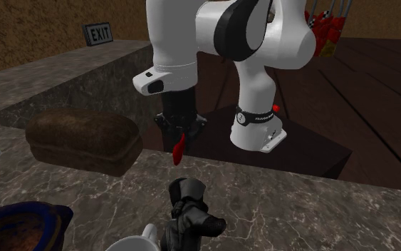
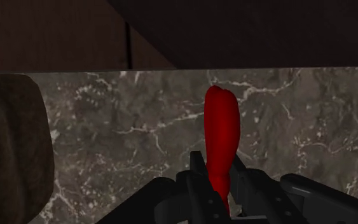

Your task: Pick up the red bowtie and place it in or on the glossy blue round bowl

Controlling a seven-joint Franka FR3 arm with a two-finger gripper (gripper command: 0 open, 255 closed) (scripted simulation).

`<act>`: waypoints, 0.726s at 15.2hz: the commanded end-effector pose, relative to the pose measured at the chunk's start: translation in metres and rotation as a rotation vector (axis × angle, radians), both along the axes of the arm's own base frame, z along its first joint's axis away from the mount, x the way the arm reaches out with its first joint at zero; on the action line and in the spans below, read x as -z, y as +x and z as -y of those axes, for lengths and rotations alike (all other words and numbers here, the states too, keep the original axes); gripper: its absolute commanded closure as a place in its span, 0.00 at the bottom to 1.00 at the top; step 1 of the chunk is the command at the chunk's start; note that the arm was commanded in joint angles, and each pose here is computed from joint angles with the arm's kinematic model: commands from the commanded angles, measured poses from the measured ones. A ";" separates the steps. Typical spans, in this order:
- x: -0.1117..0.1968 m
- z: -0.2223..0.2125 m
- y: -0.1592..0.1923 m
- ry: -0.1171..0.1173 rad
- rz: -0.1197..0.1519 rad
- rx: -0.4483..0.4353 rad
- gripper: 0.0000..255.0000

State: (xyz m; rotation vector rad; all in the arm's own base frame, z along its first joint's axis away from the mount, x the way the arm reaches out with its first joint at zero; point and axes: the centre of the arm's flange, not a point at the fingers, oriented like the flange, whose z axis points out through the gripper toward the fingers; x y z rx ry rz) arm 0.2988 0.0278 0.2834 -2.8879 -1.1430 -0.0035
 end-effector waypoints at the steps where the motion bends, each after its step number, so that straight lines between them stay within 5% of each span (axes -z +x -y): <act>1: -0.011 0.000 0.000 0.000 -0.001 0.000 1.00; 11: -0.063 0.000 0.000 0.000 -0.001 0.000 1.00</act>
